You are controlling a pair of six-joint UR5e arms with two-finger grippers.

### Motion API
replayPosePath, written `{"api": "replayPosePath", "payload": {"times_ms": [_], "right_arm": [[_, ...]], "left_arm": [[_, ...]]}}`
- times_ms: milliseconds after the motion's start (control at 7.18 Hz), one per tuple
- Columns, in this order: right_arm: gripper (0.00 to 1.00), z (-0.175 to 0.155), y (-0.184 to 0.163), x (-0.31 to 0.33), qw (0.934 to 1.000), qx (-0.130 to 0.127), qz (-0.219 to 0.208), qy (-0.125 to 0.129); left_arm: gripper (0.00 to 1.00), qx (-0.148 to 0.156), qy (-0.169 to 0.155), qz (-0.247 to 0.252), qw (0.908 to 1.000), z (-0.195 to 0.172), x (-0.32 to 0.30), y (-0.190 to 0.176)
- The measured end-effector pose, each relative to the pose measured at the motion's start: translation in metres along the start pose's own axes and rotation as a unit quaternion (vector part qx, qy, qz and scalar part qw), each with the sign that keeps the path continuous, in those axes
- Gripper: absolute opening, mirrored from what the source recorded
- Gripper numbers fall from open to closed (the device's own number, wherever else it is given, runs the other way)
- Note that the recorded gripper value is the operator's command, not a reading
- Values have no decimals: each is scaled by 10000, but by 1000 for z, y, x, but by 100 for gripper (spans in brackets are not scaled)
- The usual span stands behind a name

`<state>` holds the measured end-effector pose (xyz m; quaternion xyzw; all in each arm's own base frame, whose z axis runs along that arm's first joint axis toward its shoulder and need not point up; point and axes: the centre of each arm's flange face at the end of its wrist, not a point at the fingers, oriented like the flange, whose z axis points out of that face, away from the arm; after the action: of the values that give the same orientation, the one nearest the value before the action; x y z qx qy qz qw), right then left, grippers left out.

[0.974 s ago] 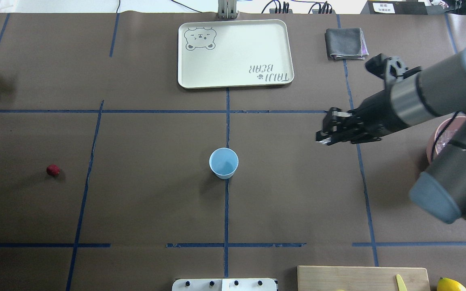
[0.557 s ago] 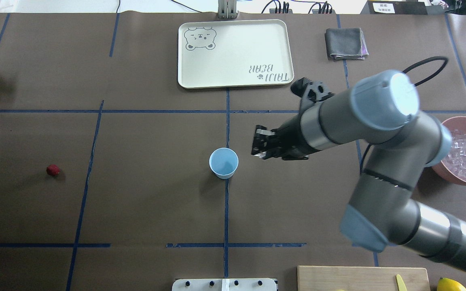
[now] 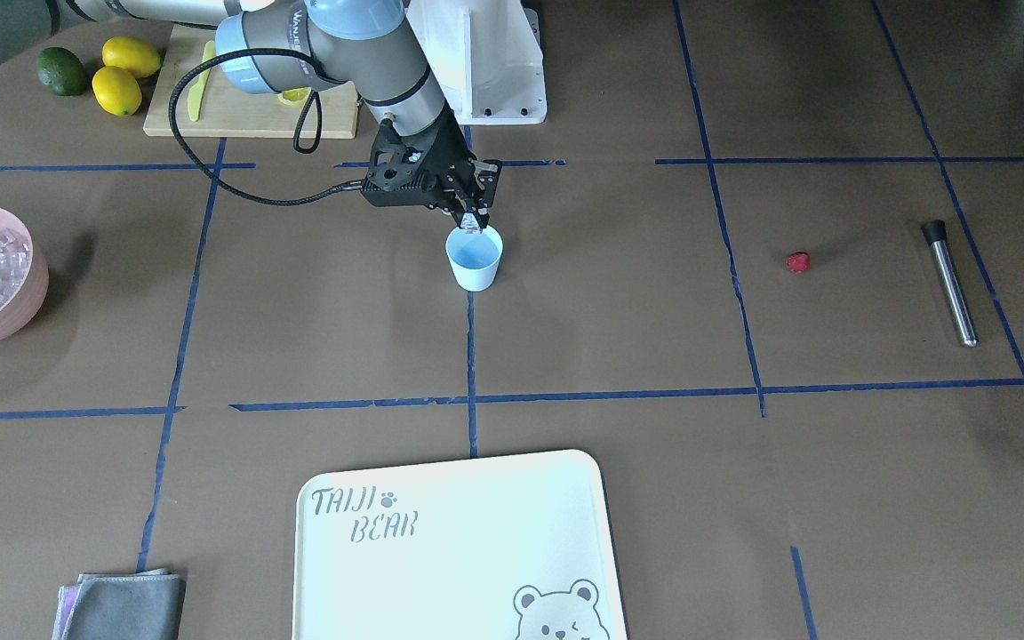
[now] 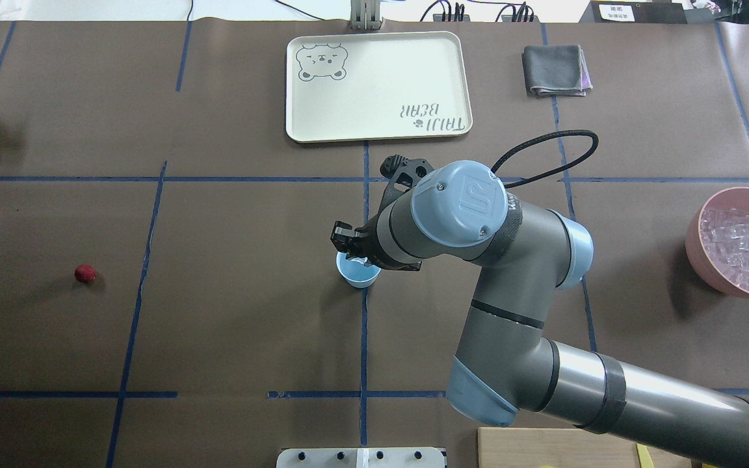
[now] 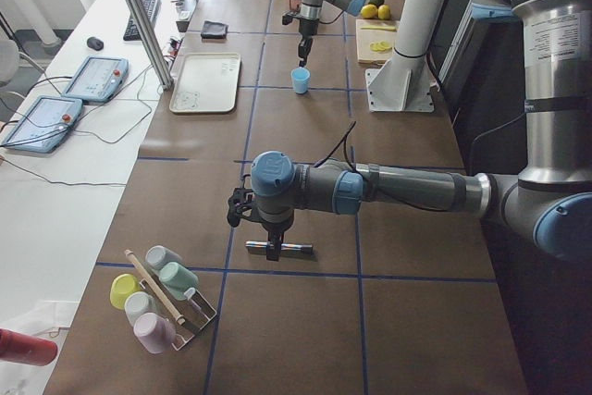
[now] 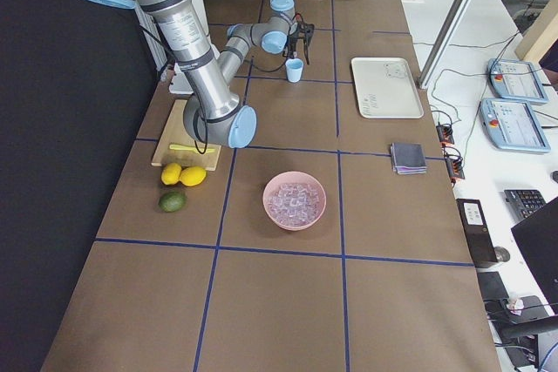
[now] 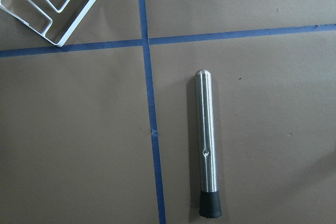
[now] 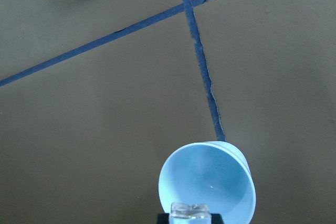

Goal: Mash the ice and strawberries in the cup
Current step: 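Open the right gripper to drop the ice into the cup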

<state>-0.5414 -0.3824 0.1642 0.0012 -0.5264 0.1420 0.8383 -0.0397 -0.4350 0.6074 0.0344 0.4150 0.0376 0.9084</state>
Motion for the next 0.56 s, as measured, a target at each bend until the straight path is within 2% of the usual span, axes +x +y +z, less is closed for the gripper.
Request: {"api": "replayPosePath", "payload": {"times_ms": [139, 557], "right_arm": [[99, 6, 4, 1, 10000, 14, -18, 37], [99, 12, 6, 1, 9999, 43, -16, 91]], "left_arm": [[100, -1, 2, -1, 10000, 0, 0, 0], [100, -8, 3, -9, 10000, 0, 0, 3]]}}
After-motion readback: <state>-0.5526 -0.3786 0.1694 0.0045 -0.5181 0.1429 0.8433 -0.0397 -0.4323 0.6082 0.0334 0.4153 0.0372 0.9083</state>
